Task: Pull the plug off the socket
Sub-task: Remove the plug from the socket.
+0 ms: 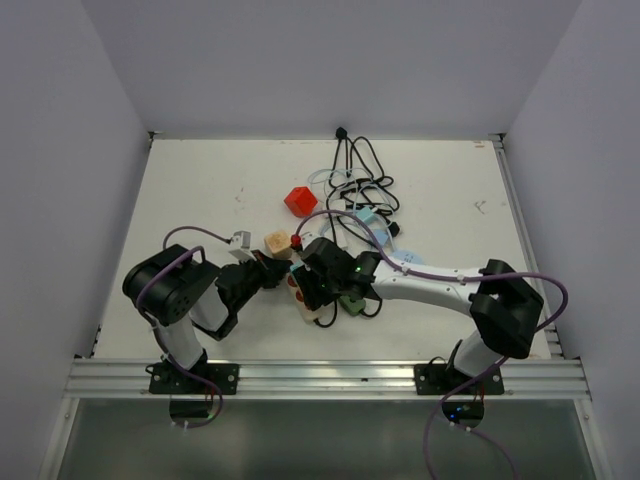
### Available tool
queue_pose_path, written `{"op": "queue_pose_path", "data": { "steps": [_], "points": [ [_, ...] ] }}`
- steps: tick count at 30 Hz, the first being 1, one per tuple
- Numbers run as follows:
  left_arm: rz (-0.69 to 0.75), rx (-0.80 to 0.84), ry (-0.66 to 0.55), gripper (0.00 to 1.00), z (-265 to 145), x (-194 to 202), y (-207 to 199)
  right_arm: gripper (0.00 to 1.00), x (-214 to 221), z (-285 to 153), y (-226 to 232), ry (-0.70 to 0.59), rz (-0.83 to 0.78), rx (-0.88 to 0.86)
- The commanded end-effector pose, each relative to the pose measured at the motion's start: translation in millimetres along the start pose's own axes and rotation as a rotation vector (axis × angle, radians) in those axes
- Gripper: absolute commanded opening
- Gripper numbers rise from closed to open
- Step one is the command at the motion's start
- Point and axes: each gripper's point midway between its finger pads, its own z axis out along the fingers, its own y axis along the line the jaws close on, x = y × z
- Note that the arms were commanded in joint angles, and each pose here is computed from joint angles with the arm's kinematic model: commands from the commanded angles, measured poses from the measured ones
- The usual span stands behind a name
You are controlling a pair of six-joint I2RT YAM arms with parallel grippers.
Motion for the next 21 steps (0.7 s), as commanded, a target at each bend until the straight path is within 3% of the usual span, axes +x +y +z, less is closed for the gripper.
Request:
{"op": "queue_pose_path", "data": {
  "steps": [1,4,8,13,21],
  "points": [
    [0.067,-0.409,0.310,0.00,-50,78,105,0.53,-20,-8,32,-0.067,0.003,-0.148],
    [0.073,-0.407,0.310,0.00,-51,77,104,0.61,-23,-8,30,-0.077,0.002,-0.137],
    [0.076,-0.399,0.305,0.00,-49,74,102,0.63,-30,-9,27,-0.102,0.004,-0.106],
    [0.077,-0.393,0.302,0.00,-48,73,100,0.60,-30,2,4,-0.094,-0.007,0.045],
    [0.078,-0.379,0.302,0.00,-47,73,98,0.56,-34,17,4,-0.108,-0.007,0.073]
  ]
}}
